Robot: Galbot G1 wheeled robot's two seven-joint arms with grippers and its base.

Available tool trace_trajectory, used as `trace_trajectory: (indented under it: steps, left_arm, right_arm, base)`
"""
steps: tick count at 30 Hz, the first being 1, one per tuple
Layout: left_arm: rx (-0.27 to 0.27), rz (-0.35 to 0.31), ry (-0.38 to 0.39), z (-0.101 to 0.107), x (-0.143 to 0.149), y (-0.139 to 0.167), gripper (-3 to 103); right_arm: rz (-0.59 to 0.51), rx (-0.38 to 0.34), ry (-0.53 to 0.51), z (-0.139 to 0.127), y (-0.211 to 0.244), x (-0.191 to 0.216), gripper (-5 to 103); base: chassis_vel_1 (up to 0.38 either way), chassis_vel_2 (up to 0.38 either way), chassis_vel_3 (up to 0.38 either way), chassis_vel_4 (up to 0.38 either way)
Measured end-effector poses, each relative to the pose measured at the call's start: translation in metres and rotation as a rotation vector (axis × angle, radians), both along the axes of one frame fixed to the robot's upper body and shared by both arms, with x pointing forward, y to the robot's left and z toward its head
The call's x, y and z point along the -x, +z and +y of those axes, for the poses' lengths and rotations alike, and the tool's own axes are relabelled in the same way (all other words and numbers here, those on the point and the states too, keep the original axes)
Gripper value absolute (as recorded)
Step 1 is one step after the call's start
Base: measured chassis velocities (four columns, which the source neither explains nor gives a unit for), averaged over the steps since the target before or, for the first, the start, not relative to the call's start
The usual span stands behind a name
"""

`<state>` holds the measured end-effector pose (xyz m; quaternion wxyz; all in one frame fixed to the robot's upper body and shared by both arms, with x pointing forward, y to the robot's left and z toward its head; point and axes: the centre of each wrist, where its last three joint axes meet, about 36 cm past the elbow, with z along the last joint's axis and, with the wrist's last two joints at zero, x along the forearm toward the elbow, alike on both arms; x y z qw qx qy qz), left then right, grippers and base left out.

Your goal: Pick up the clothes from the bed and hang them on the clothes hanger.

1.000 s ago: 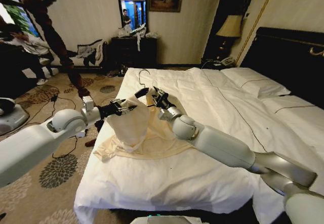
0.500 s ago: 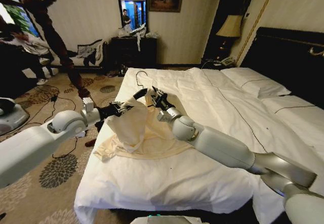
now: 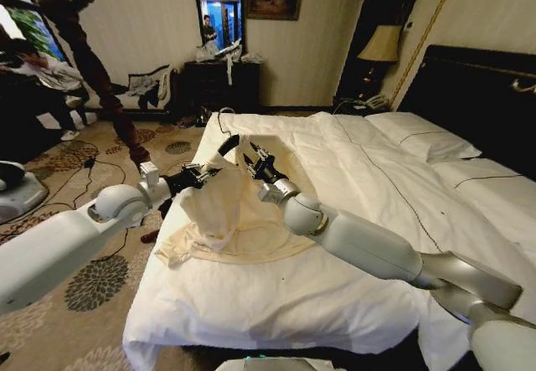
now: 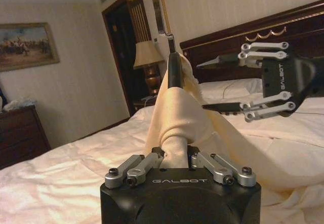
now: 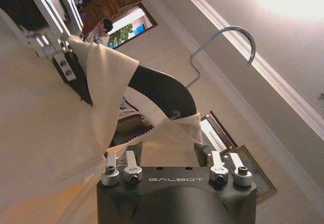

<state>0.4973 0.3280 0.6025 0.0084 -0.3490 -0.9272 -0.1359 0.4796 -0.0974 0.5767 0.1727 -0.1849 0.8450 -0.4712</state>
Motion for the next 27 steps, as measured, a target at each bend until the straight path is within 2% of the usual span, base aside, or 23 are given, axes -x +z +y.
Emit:
trace_trajectory:
  steps: [1,3,4,7,8,9,12,13,14,15,16,17,18,19,20,21,24,25,27]
  left_arm:
    - [0.000,-0.003,0.002,0.000,-0.001,0.000,17]
    - [0.004,-0.012,0.009,-0.002,-0.003,-0.001,17]
    - [0.004,-0.012,0.009,-0.002,-0.003,-0.001,17]
    - [0.015,-0.037,0.027,-0.001,-0.006,0.001,17]
    - [0.019,-0.044,0.033,-0.001,-0.006,0.003,17]
    - [0.019,-0.044,0.033,-0.001,-0.006,0.003,17]
    - [0.042,-0.057,0.047,0.001,-0.003,0.007,17]
    - [0.042,-0.057,0.047,0.001,-0.003,0.007,17]
    - [0.052,-0.066,0.053,0.002,-0.001,0.009,17]
    - [0.057,-0.069,0.054,0.002,0.000,0.010,17]
    - [0.068,-0.074,0.056,0.002,0.002,0.012,17]
    - [0.068,-0.074,0.056,0.002,0.002,0.012,17]
    - [0.082,-0.080,0.061,0.002,0.005,0.014,17]
    - [0.093,-0.083,0.065,0.002,0.007,0.016,17]
    - [0.101,-0.085,0.068,0.002,0.008,0.018,17]
    - [0.101,-0.085,0.068,0.002,0.008,0.018,17]
    - [0.113,-0.088,0.076,0.005,0.015,0.022,17]
    - [0.113,-0.088,0.076,0.005,0.015,0.022,17]
    - [0.120,-0.089,0.085,0.006,0.020,0.023,17]
  right_arm:
    - [0.001,-0.002,-0.001,0.000,0.000,0.001,61]
    - [0.003,-0.009,-0.006,-0.003,0.002,0.002,72]
    - [0.003,-0.009,-0.006,-0.003,0.002,0.002,72]
    - [0.039,-0.066,-0.032,-0.017,0.005,0.006,88]
    - [0.073,-0.107,-0.044,-0.024,0.006,0.009,88]
    - [0.073,-0.107,-0.044,-0.024,0.006,0.009,88]
    - [0.269,-0.290,-0.093,-0.050,0.003,0.022,99]
    - [0.269,-0.290,-0.093,-0.050,0.003,0.022,99]
    - [0.354,-0.382,-0.116,-0.065,-0.003,0.029,100]
    - [0.380,-0.414,-0.124,-0.070,-0.005,0.032,100]
    - [0.444,-0.502,-0.140,-0.081,-0.008,0.038,100]
    - [0.444,-0.502,-0.140,-0.081,-0.008,0.038,100]
    - [0.513,-0.625,-0.173,-0.099,-0.010,0.045,100]
    - [0.540,-0.699,-0.207,-0.115,-0.010,0.048,100]
    - [0.544,-0.743,-0.241,-0.130,-0.012,0.051,100]
    - [0.544,-0.743,-0.241,-0.130,-0.012,0.051,100]
    - [0.540,-0.812,-0.359,-0.181,-0.032,0.070,100]
    - [0.540,-0.812,-0.359,-0.181,-0.032,0.070,100]
    - [0.487,-0.837,-0.410,-0.205,-0.037,0.085,100]
  base:
    - [0.000,0.000,0.000,0.000]
    - [0.000,0.000,0.000,0.000]
    - [0.000,0.000,0.000,0.000]
    - [0.000,0.000,0.000,0.000]
    - [0.000,0.000,0.000,0.000]
    - [0.000,0.000,0.000,0.000]
    - [0.000,0.000,0.000,0.000]
    - [0.000,0.000,0.000,0.000]
    - [0.000,0.000,0.000,0.000]
    - [0.000,0.000,0.000,0.000]
    - [0.000,0.000,0.000,0.000]
    - [0.000,0.000,0.000,0.000]
    - [0.000,0.000,0.000,0.000]
    - [0.000,0.000,0.000,0.000]
    - [0.000,0.000,0.000,0.000]
    - [0.000,0.000,0.000,0.000]
    - [0.000,0.000,0.000,0.000]
    - [0.000,0.000,0.000,0.000]
    - [0.000,0.000,0.000,0.000]
